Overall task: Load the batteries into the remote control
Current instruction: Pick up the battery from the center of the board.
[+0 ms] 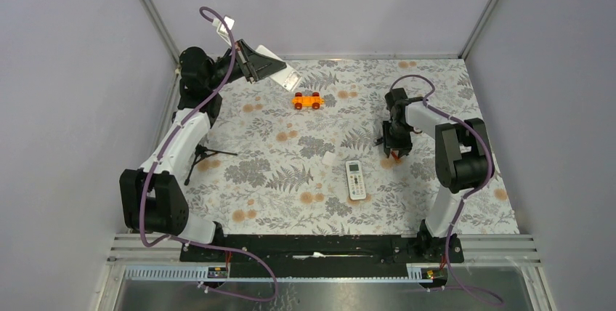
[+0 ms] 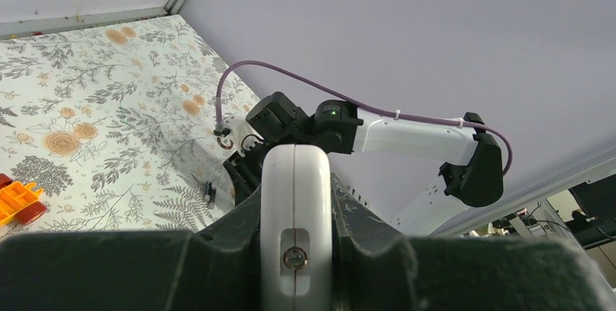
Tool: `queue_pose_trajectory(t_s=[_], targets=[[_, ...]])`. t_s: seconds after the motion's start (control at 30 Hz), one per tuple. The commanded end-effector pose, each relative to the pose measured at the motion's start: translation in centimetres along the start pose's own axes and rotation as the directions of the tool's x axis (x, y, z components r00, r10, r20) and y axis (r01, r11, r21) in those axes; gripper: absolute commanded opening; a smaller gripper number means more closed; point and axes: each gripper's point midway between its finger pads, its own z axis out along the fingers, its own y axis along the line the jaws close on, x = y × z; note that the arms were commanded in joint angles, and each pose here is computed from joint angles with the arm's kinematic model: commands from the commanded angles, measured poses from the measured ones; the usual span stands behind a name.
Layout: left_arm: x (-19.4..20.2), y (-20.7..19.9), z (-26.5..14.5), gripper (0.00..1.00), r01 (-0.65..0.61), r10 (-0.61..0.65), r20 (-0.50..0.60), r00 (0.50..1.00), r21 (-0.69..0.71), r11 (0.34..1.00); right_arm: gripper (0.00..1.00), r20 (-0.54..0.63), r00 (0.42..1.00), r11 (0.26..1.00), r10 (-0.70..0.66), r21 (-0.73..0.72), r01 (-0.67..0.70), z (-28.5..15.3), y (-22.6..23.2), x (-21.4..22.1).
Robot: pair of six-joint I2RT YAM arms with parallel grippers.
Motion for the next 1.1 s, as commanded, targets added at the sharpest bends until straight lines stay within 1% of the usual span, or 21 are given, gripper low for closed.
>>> queue_pose_trajectory(t_s=[0.0, 0.07, 0.2, 0.3, 0.5, 0.53, 0.6, 0.63, 0.67, 0.77, 0.9, 1.0, 1.07], targets=[[-2.3, -2.3, 0.1, 0.0, -0.11, 0.107, 0.046, 0.993, 0.057, 0.992, 0.41, -0.006, 1.0, 1.0, 0.01, -0.021, -0.01, -0.4, 0.4, -0.6], [-2.3, -2.3, 0.1, 0.0, -0.109, 0.106, 0.047, 0.993, 0.056, 0.992, 0.34, -0.01, 1.0, 0.999, 0.019, -0.034, -0.019, -0.5, 0.7, -0.6], [-2.2, -2.2, 0.1, 0.0, -0.106, 0.104, 0.047, 0.993, 0.054, 0.993, 0.26, -0.016, 0.998, 0.997, 0.063, -0.035, -0.063, -0.4, 0.8, -0.4], [-2.2, -2.2, 0.1, 0.0, -0.106, 0.104, 0.048, 0.993, 0.053, 0.993, 0.25, -0.023, 0.996, 0.995, 0.087, -0.038, -0.087, -0.3, 1.0, -0.4], [-2.1, -2.1, 0.0, 0.0, -0.105, 0.103, 0.05, 0.993, 0.047, 0.993, 0.27, -0.03, 0.992, 0.992, 0.122, -0.028, -0.123, 0.2, 1.0, -0.1], [-2.0, -2.1, 0.0, 0.0, -0.105, 0.102, 0.05, 0.993, 0.046, 0.993, 0.26, -0.031, 0.991, 0.991, 0.13, -0.024, -0.131, 0.3, 0.9, 0.0], [-2.1, -2.0, -0.1, 0.0, -0.105, 0.103, 0.058, 0.993, 0.039, 0.994, 0.17, -0.021, 0.988, 0.988, 0.152, -0.013, -0.153, 0.5, 0.9, -0.1], [-2.2, -2.0, -0.1, 0.0, -0.11, 0.107, 0.066, 0.992, 0.035, 0.993, 0.14, -0.01, 0.987, 0.987, 0.161, -0.019, -0.161, 0.5, 1.0, -0.3], [-2.2, -2.0, -0.1, 0.0, -0.114, 0.111, 0.073, 0.991, 0.03, 0.993, 0.11, 0.011, 0.985, 0.985, 0.171, -0.036, -0.17, 0.3, 1.2, -0.6], [-2.6, -2.0, -0.2, 0.0, -0.121, 0.119, 0.097, 0.988, 0.013, 0.993, 0.06, 0.092, 0.976, 0.979, 0.198, -0.073, -0.191, -0.8, 1.5, -1.9], [-2.9, -1.5, -0.1, 0.0, -0.106, 0.106, 0.135, 0.985, -0.007, 0.994, 0.05, 0.215, 0.951, 0.972, 0.221, -0.128, -0.197, -3.8, 1.8, -4.3], [-2.8, -1.0, 0.4, 0.0, -0.082, 0.083, 0.166, 0.983, -0.018, 0.997, 0.05, 0.309, 0.916, 0.955, 0.258, -0.227, -0.192, -7.1, 2.9, -6.4], [-2.3, -0.9, 1.1, 0.0, -0.069, 0.069, 0.181, 0.981, -0.008, 0.998, 0.05, 0.357, 0.886, 0.927, 0.296, -0.332, -0.176, -9.8, 4.5, -7.7]])
